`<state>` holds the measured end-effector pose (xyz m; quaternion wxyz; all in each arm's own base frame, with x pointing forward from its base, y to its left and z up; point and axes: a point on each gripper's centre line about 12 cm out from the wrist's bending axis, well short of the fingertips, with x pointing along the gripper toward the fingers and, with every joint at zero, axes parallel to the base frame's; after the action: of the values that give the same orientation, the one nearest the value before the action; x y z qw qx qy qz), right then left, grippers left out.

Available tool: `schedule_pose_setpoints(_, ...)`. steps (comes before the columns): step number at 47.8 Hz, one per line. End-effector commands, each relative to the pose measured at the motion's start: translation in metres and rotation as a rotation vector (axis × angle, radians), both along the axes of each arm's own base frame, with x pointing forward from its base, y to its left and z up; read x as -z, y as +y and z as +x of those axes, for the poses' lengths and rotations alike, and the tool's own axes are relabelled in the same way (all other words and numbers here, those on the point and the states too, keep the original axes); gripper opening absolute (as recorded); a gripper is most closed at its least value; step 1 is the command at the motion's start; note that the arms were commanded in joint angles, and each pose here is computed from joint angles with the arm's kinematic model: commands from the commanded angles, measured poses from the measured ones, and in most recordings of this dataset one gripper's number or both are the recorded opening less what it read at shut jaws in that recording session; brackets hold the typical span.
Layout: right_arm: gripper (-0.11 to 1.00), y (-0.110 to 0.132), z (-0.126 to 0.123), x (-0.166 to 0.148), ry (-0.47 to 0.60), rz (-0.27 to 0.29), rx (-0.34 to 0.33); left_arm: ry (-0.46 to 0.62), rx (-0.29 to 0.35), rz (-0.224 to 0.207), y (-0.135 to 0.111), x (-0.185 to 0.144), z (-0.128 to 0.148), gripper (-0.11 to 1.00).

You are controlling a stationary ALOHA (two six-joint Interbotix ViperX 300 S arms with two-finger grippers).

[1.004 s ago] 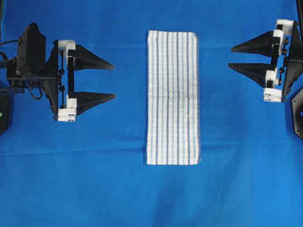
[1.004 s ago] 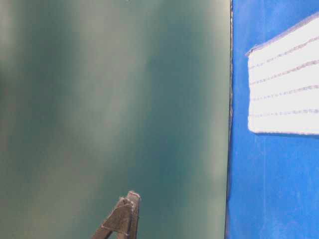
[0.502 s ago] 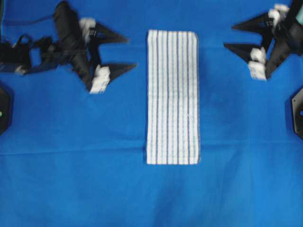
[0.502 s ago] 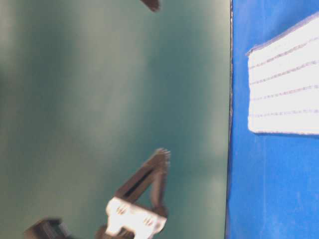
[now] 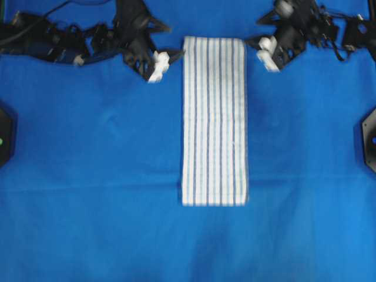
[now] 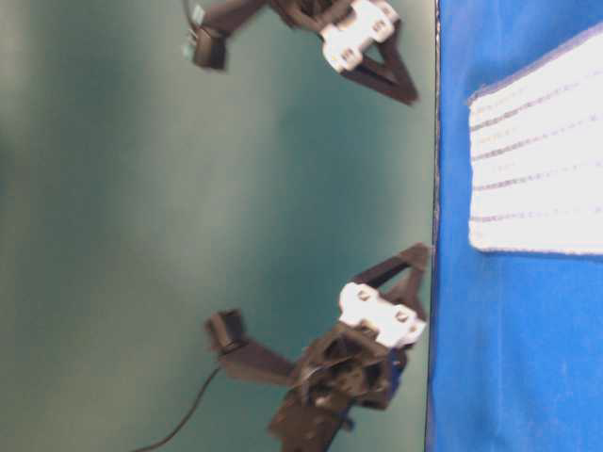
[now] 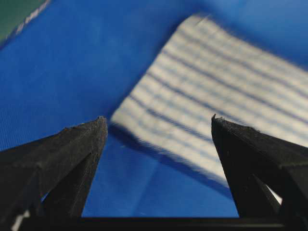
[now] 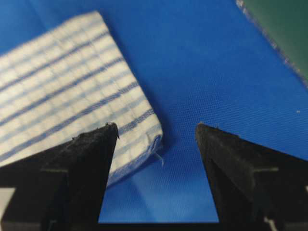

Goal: Fold the blue towel.
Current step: 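Move both grippers to the strip's top corners and pinch them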

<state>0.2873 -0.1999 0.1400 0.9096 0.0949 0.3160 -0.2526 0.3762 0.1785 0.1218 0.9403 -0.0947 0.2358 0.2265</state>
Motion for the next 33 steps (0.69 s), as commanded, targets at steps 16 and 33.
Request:
schedule_pose_setpoints(16, 0.66, -0.021, 0.017, 0.038, 0.066, 0.042, 0.006, 0.028, -0.032, -0.012, 0.031, 0.039, 0.031, 0.93)
schedule_pose_setpoints(33, 0.62, -0.021, 0.014, 0.049, 0.09, 0.061, 0.011, 0.04, -0.04, -0.017, 0.04, 0.051, 0.039, 0.85)
